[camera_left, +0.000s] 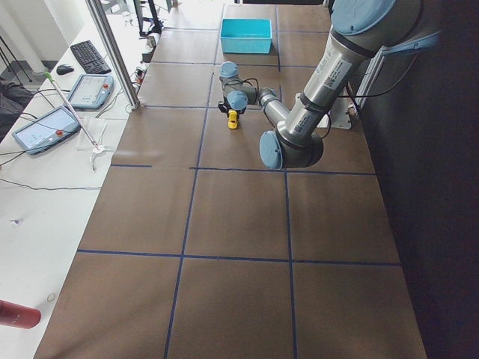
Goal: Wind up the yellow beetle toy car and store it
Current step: 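Drag the pressed car backward, away from the blue bin, with the left gripper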
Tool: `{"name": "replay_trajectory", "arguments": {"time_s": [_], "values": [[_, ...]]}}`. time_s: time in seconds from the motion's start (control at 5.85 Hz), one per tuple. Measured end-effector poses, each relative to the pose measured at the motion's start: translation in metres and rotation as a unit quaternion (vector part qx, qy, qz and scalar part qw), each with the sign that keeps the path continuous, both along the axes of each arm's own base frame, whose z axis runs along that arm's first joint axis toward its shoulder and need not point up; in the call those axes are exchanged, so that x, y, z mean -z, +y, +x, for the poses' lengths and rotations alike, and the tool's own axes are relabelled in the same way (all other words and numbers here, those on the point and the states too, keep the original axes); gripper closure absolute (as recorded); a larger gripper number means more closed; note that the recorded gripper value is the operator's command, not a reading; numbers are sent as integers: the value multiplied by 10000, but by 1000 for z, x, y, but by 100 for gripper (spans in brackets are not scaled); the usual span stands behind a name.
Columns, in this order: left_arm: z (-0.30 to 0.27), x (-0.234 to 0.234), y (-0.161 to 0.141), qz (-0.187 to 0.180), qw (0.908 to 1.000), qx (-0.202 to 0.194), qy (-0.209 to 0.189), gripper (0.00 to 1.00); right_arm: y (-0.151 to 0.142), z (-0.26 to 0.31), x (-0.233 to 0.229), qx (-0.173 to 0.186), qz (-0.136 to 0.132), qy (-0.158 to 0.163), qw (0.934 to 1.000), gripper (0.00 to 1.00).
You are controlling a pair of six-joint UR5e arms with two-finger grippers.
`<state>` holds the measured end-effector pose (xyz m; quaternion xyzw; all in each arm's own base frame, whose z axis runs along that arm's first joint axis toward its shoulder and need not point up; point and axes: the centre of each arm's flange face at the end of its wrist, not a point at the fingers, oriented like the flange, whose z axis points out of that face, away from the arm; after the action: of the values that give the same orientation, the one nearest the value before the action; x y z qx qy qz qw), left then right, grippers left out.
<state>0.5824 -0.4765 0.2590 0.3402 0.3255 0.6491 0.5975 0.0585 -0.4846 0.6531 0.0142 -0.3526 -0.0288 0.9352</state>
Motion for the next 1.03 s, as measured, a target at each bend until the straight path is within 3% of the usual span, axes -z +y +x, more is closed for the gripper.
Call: {"name": "replay_trajectory", "arguments": {"time_s": [0.85,1.03], "values": [[-18,-27,3,-116,9999,-83,41,100,0,0,2,-1,17,0,10000,0],[-22,-32,3,-104,9999,-108,46,69,0,0,2,-3,19,0,10000,0]]}}
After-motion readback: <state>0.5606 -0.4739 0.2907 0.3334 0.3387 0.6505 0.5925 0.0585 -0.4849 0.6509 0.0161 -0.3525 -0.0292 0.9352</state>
